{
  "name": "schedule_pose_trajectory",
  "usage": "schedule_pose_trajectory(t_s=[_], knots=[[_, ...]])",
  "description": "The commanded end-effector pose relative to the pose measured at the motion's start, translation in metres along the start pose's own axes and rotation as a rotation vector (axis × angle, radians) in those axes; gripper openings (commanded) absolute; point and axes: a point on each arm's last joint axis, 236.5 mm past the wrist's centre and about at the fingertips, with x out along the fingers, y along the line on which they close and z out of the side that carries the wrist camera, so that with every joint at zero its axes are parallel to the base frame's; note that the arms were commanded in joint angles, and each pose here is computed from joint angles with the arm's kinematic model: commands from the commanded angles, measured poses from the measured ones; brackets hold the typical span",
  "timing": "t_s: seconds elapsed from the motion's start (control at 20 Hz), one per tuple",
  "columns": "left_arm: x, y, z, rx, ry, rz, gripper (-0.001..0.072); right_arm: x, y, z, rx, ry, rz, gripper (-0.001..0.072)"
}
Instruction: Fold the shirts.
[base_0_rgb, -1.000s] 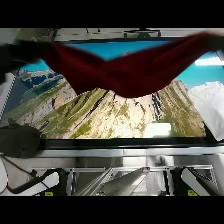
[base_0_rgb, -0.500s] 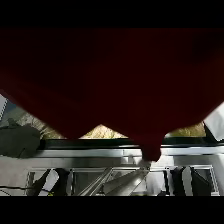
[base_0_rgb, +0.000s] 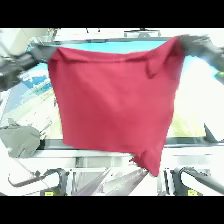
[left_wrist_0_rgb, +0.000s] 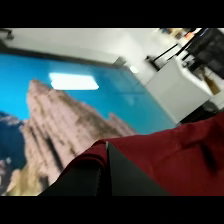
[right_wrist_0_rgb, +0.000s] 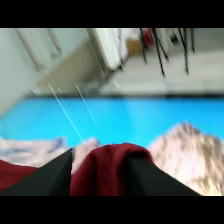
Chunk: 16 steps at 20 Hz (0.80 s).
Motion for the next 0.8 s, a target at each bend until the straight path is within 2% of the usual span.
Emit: schedule_pose_trajectory(t_s=[0.0, 0.05, 0.1, 0.2, 0.25, 0.35, 0.5, 0.75], knots=[[0.051, 0.082, -0.059, -0.026, 0.153, 0.087, 0.0154, 0.068, -0.068, -0.091, 0.119, 0.122, -0.123, 0.0383], [0.048, 0.089, -0.059, -0.035, 0.172, 0.066, 0.0350, 0.067, -0.069, -0.092, 0.156, 0.120, -0.105, 0.0383], [0.040, 0.092, -0.054, -0.036, 0.184, 0.044, 0.0379, 0.061, -0.068, -0.086, 0.162, 0.116, -0.083, 0.0383], [0.009, 0.098, -0.041, -0.064, 0.202, 0.019, 0.0378, 0.034, -0.063, -0.065, 0.117, 0.123, -0.040, 0.0382], [-0.012, 0.107, -0.036, -0.119, 0.216, 0.051, 0.0377, 0.014, -0.063, -0.056, 0.125, 0.146, -0.030, 0.0380], [-0.056, 0.125, -0.050, -0.205, 0.311, 0.156, 0.0375, -0.030, -0.065, -0.051, 0.150, 0.226, -0.036, 0.0319], [-0.119, 0.139, -0.119, -0.350, 0.577, 0.337, 0.0375, -0.101, -0.077, -0.071, 0.223, 0.357, -0.105, 0.0321], [-0.167, 0.123, -0.247, -0.539, 0.784, 0.435, 0.0375, -0.206, -0.122, -0.134, 0.441, 0.365, -0.354, 0.0326]])
